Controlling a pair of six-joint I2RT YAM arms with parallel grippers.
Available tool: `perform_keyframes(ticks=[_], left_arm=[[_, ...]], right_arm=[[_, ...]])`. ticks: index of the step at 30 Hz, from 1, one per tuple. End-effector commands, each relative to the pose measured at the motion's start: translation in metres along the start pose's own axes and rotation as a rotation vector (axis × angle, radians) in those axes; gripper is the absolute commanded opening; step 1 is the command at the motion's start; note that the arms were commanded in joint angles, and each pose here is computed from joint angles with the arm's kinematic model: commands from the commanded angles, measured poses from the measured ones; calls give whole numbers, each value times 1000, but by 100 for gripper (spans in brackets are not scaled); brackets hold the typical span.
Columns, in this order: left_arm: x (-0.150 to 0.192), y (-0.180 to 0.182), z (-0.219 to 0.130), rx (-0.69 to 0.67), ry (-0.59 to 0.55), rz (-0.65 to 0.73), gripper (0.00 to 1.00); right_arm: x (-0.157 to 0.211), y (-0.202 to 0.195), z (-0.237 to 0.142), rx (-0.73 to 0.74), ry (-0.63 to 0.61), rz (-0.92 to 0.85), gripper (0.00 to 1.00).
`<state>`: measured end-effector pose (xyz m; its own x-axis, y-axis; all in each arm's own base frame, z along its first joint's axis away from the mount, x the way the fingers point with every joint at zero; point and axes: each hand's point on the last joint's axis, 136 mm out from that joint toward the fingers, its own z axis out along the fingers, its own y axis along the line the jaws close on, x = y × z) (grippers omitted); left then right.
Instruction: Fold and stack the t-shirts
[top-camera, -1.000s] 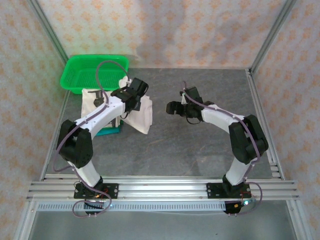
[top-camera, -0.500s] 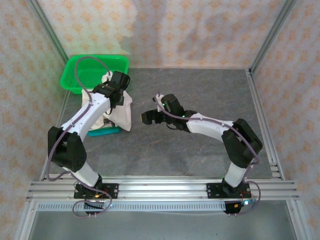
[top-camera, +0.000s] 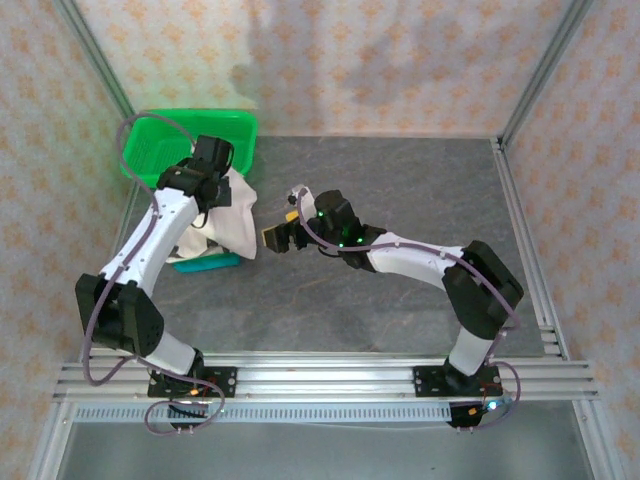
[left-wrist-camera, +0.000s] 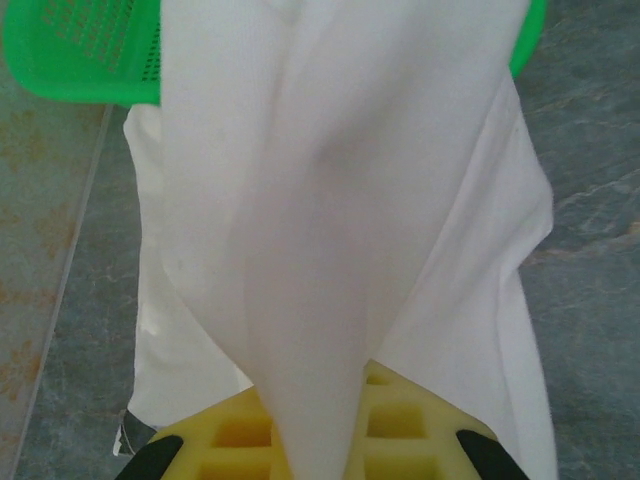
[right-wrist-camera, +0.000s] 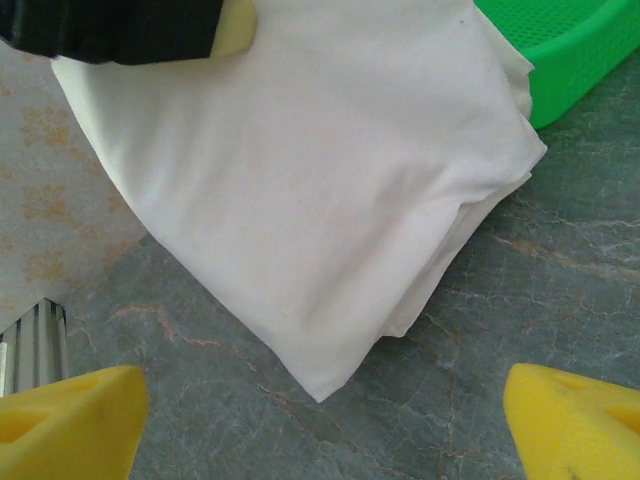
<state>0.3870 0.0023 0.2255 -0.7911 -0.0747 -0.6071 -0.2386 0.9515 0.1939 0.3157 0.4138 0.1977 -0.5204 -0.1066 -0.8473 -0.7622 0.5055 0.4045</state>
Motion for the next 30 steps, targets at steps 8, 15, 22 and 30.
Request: perform_keyframes(ticks=[8, 15, 22, 30], left_arm=[[-37, 2, -38, 86, -96, -36, 0], [-37, 29, -31, -37, -72, -41, 0], [-28, 51, -13, -83, -35, -91, 0], [0, 72, 17, -155, 45, -161, 0]], right_arm=[[-17, 16, -8, -56, -64, -38, 92], [-12, 14, -7, -51, -53, -38, 91], [-11, 14, -4, -56, -51, -29, 91], [-7, 11, -2, -49, -43, -17, 91]])
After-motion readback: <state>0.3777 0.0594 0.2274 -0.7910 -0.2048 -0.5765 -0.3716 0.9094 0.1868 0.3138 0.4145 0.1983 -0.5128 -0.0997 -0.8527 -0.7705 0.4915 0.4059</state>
